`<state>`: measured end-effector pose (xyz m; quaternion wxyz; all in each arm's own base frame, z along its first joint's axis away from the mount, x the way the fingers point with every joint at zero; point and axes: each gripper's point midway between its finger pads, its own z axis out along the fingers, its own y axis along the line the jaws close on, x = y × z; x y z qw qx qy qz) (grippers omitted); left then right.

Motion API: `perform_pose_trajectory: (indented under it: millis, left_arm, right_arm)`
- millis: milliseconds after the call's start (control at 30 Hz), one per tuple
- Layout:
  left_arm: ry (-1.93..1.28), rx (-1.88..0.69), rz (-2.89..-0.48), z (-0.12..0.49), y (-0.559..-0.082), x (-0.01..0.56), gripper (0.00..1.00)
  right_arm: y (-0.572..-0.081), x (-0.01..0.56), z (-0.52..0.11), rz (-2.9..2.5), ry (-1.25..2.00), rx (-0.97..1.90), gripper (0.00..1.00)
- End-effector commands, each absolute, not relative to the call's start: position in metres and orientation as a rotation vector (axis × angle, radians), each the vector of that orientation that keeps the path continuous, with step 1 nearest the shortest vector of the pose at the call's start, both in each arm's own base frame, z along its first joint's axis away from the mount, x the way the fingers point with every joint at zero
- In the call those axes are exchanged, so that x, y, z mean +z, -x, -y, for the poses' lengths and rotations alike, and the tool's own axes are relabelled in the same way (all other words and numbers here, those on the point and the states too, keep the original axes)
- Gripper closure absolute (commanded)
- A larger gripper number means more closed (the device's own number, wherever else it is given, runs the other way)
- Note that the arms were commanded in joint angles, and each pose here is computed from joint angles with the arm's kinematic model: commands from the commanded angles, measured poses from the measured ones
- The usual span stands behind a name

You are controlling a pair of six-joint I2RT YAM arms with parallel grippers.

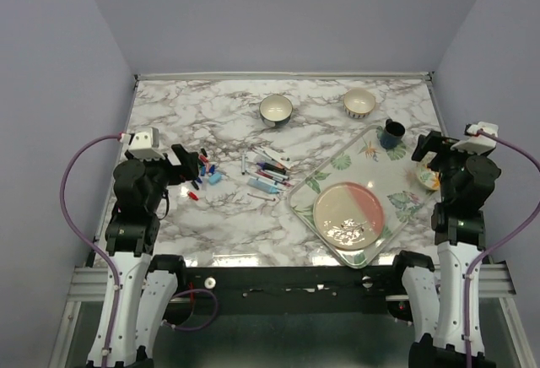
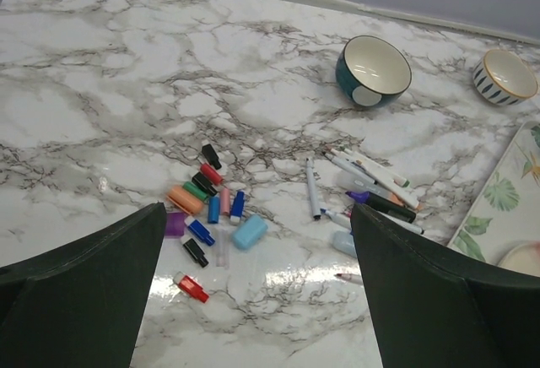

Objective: Open the pen caps
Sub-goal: Place the pen cap on the table with the left arm

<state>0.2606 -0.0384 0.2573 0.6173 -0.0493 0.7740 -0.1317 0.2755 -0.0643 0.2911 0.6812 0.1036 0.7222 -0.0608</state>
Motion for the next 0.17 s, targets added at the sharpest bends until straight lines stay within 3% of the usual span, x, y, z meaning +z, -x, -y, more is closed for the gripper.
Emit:
perform_pose_trajectory:
  millis: [0,133]
  left_arm:
    - [0.106,-0.27,-1.766,0.0344,-0.261,0.2585,0.01]
    - [0.104,-0.273,-1.767,0.0349,-0.2611,0.2589,0.01]
  right_arm:
    - [-0.2776,0.2886,0.0712,-1.619,-0.267,-0.152,0.0]
    - [-0.2792,0.2836,0.0661,-1.642,-0.253,-0.119,0.0]
